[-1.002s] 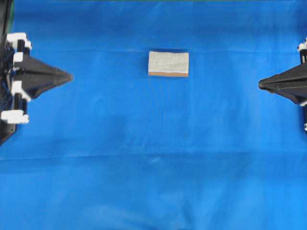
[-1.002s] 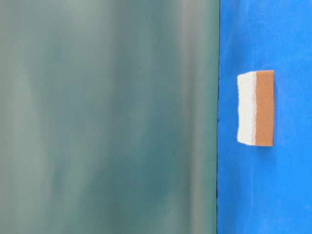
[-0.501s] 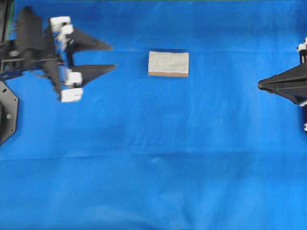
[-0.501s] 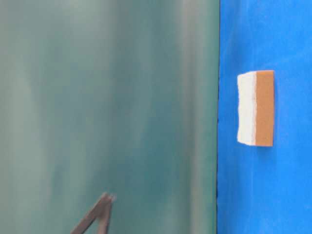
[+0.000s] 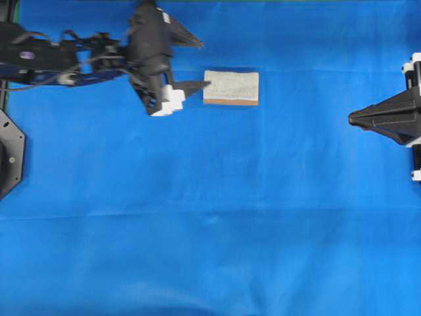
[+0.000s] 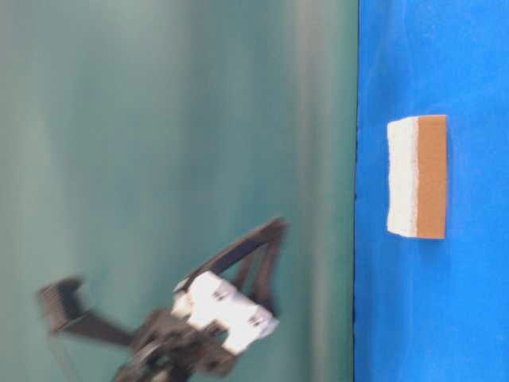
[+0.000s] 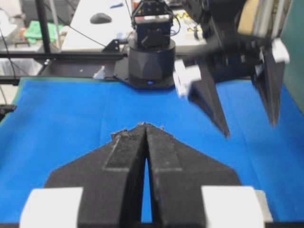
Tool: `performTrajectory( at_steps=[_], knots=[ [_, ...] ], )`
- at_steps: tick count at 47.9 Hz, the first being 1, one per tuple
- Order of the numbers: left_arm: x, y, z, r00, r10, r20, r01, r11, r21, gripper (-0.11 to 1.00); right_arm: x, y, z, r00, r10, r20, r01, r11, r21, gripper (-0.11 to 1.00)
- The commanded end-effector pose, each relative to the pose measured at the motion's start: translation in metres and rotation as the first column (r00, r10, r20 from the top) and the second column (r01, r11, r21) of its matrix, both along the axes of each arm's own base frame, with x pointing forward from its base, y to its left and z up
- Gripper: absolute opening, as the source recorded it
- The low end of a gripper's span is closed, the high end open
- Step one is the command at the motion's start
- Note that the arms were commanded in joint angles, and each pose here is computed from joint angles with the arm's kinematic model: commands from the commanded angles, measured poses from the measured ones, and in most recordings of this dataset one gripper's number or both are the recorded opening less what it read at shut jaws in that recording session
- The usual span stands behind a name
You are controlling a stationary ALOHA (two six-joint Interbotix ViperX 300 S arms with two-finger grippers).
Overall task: Hand over the sponge with the left arm and wipe it with the right arm.
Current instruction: 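Move the left gripper to the sponge and close on its left end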
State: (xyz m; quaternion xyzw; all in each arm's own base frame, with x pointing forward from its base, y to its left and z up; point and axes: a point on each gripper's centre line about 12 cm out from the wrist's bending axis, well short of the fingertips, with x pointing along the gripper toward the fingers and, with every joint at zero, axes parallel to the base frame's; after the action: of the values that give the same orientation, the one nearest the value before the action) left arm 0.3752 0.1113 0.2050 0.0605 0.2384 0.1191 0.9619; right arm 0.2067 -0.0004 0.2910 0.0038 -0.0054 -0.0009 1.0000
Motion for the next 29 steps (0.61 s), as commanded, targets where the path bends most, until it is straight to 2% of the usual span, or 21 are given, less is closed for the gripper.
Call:
performTrajectory(
  at_steps=[1, 9, 29],
  knots=[
    [0.012, 0.003, -0.005, 1.000, -0.002, -0.006, 0.002, 1.000, -0.002, 0.94, 0.002, 0.000, 0.005, 1.000, 0.000, 0.014, 0.000, 1.000, 0.002, 0.00],
    [0.022, 0.007, -0.026, 0.999, 0.004, -0.050, -0.005, 1.000, -0.020, 0.94, 0.005, -0.001, 0.001, 1.000, -0.003, -0.005, 0.003, 1.000, 0.003, 0.00],
    [0.039, 0.023, -0.061, 0.993, 0.018, -0.117, -0.021, 0.999, -0.026, 0.94, 0.010, -0.002, -0.010, 0.999, -0.010, -0.049, 0.010, 1.000, 0.005, 0.00]
  ],
)
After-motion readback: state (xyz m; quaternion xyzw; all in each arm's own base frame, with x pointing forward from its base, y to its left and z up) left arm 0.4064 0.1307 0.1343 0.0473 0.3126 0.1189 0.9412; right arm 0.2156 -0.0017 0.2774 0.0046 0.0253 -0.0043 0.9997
